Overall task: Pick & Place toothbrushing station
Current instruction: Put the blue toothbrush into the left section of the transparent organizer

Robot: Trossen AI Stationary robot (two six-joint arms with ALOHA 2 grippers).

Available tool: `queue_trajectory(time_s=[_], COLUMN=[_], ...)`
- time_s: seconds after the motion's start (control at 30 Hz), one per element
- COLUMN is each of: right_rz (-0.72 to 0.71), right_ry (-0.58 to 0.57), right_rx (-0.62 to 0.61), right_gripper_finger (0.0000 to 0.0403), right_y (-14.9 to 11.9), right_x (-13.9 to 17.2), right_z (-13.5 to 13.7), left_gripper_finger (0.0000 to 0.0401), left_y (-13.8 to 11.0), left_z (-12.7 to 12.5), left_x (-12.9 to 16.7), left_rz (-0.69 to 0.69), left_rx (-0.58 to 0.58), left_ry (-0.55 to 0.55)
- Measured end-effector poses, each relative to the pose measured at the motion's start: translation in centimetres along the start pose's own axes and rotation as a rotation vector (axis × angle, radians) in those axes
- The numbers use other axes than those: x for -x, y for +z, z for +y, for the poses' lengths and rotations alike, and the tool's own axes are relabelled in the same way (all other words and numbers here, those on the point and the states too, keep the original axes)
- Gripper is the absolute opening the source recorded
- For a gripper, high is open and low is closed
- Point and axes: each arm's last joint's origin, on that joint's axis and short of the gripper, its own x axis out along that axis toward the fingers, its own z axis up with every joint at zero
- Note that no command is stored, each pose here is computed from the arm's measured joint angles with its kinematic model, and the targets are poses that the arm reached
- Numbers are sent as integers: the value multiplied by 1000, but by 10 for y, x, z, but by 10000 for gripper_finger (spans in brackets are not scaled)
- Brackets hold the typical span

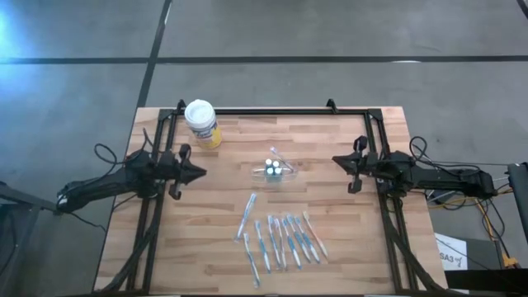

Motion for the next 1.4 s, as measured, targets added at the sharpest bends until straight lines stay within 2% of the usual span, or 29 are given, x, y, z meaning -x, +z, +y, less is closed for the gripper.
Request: queue_trajectory(time_s=[0.07, 0.13, 0.3, 0.47, 0.6, 0.77, 0.93, 1.07, 1.17, 1.33, 1.4], right_rz=[8, 12, 10, 9, 9, 15, 21, 25, 44, 47, 49], right_ry=[1, 2, 2, 1, 1, 1, 1, 2, 3, 3, 4], right_rx=[5, 17, 16, -20, -30, -29, -1, 20, 34, 47, 47], right_gripper_finger=[8, 8, 8, 8, 8, 8, 8, 8, 8, 8, 8], right_y=[-1, -1, -1, -1, -1, -1, -2, -2, -4, -4, -5], right_x=[0, 0, 0, 0, 0, 0, 0, 0, 0, 0, 0], right_z=[0, 0, 0, 0, 0, 0, 0, 0, 0, 0, 0], left_gripper_finger=[34, 35, 22, 5, 3, 2, 2, 3, 7, 19, 31], left_y=[1, 4, 27, 59, 92, 111, 104, 79, 74, 47, 42], left_z=[-1, -1, -4, -9, -17, -20, -24, -26, -28, -23, -25], left_x=[0, 0, 0, -8, -23, -60, -104, -139, -166, -199, -209], left_rz=[-5, -38, -124, -9, 91, 303, 554, 762, 771, 878, 901], left_rx=[41, 29, 122, 181, 168, 142, 99, 17, 47, 121, 173], left_ry=[-23, -23, 20, 54, 51, 186, 311, 390, 404, 477, 454])
